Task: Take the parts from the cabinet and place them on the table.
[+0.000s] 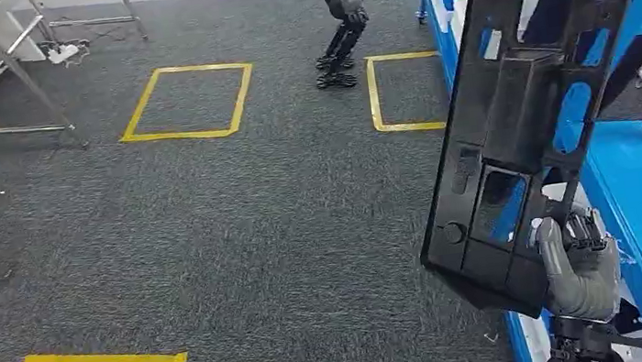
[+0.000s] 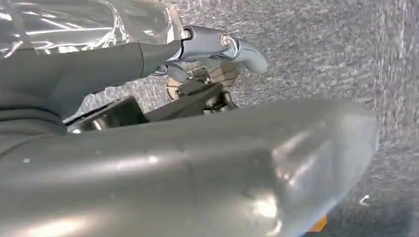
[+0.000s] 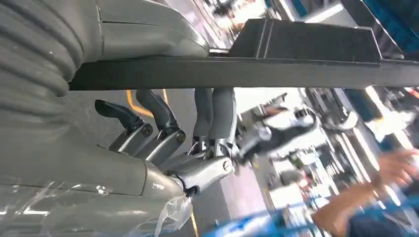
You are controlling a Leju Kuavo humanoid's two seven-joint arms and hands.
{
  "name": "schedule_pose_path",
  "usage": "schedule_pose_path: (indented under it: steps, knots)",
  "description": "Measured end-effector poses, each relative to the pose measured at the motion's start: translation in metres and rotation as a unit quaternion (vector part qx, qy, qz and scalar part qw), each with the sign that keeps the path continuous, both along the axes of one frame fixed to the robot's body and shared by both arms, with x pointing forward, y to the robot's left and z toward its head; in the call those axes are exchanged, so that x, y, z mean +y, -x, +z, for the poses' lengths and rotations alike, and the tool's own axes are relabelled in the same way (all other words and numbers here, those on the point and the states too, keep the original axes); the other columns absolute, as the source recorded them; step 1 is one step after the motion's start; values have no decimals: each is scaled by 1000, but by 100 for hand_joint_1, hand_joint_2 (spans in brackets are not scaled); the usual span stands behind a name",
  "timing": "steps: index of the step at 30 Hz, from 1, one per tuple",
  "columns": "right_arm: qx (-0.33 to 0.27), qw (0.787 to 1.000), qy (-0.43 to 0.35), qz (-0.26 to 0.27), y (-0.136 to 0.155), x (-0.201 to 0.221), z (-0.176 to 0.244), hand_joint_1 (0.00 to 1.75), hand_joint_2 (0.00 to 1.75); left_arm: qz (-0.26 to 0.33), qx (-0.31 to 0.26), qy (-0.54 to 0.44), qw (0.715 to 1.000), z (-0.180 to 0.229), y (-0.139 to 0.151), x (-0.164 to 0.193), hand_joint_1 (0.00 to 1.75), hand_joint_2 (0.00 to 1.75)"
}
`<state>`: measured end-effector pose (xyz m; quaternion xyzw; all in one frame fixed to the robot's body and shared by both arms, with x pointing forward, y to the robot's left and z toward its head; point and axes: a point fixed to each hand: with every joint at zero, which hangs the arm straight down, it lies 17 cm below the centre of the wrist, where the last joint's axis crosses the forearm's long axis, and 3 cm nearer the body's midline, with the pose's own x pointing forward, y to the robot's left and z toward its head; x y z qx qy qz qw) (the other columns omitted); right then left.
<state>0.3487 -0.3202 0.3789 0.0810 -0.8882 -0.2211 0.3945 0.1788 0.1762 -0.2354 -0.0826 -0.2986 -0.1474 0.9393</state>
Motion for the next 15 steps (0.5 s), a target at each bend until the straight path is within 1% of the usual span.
schedule_pose_path:
  steps: [10, 15]
  knots:
    - [0, 1000, -6, 1, 2, -2, -4, 175, 175, 4, 21, -2, 1000, -6, 16, 5, 0, 0]
    - [0, 1000, -10, 0, 4, -5, -6, 175, 175, 7, 25, -2, 1000, -6, 13, 4, 0, 0]
